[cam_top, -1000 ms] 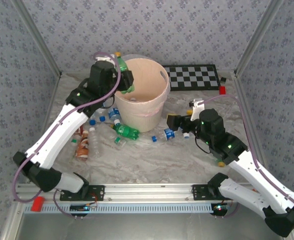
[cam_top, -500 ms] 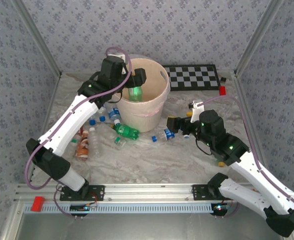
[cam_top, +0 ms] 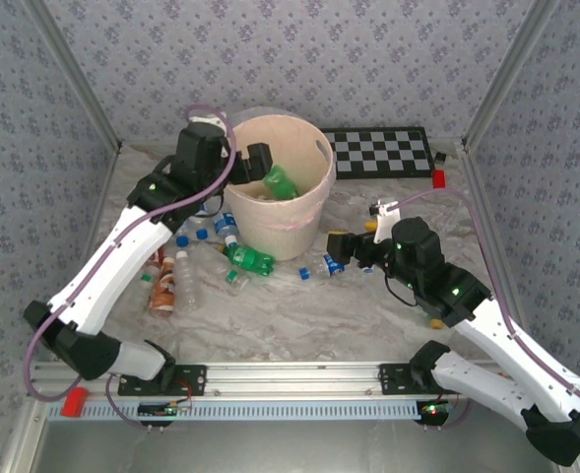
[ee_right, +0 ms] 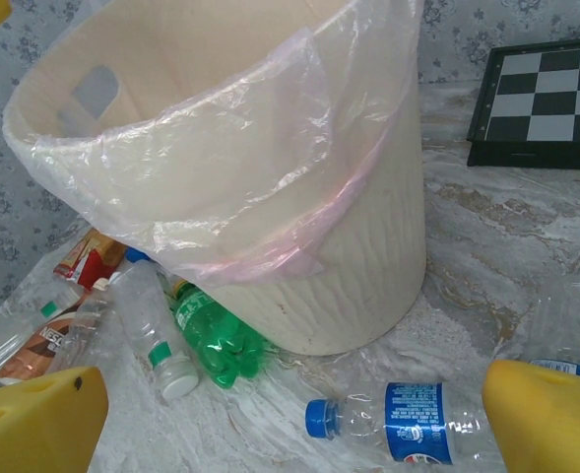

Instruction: Put the plastic bottles in the bin

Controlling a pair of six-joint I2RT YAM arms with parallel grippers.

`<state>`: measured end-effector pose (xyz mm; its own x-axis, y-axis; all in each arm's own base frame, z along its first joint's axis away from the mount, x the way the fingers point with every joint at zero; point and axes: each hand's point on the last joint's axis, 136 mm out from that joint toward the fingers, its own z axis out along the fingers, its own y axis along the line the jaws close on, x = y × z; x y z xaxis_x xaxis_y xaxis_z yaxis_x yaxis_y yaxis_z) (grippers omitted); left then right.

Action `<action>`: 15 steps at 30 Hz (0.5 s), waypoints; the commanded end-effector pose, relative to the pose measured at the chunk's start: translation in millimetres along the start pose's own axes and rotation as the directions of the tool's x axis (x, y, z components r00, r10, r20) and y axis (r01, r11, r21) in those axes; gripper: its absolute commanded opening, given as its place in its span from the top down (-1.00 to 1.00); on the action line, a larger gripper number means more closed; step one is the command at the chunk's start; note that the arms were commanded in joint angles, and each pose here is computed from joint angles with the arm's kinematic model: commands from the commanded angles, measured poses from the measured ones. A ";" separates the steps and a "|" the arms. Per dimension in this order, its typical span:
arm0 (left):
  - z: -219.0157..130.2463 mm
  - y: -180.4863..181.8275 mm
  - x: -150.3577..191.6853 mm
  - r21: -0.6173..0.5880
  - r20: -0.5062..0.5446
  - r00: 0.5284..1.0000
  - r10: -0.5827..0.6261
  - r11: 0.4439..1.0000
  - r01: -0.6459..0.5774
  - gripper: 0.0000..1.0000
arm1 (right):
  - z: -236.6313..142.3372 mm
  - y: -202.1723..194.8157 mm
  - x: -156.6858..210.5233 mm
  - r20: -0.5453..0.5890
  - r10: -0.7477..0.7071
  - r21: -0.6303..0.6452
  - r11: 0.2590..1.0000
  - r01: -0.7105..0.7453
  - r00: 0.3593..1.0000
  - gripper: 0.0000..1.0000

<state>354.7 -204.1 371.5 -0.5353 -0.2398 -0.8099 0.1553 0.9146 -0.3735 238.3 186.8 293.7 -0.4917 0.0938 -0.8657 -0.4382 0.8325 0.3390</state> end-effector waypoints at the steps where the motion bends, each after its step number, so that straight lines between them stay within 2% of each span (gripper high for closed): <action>1: -17.7 28.1 13.4 -0.082 -0.009 1.000 -0.028 0.996 0.027 -1.00 | -1.1 9.2 -5.5 0.027 -0.022 -0.040 0.999 0.023 0.999 -0.99; 7: -40.5 89.7 62.3 -0.237 -0.067 0.996 -0.059 0.971 0.041 -0.99 | 2.0 13.3 -5.8 0.033 -0.037 -0.057 0.998 0.039 0.999 -0.99; 15: -70.6 179.9 130.6 -0.462 -0.113 0.972 -0.208 0.877 0.134 -0.99 | 8.0 11.9 -2.4 0.029 -0.040 -0.053 0.998 0.041 0.999 -0.99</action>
<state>273.4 -70.7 248.0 -0.6397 -0.3344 -0.6921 -0.2268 0.9424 -0.2457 241.4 196.6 296.0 -0.4660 0.0805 -0.8811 -0.4744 0.8178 0.3257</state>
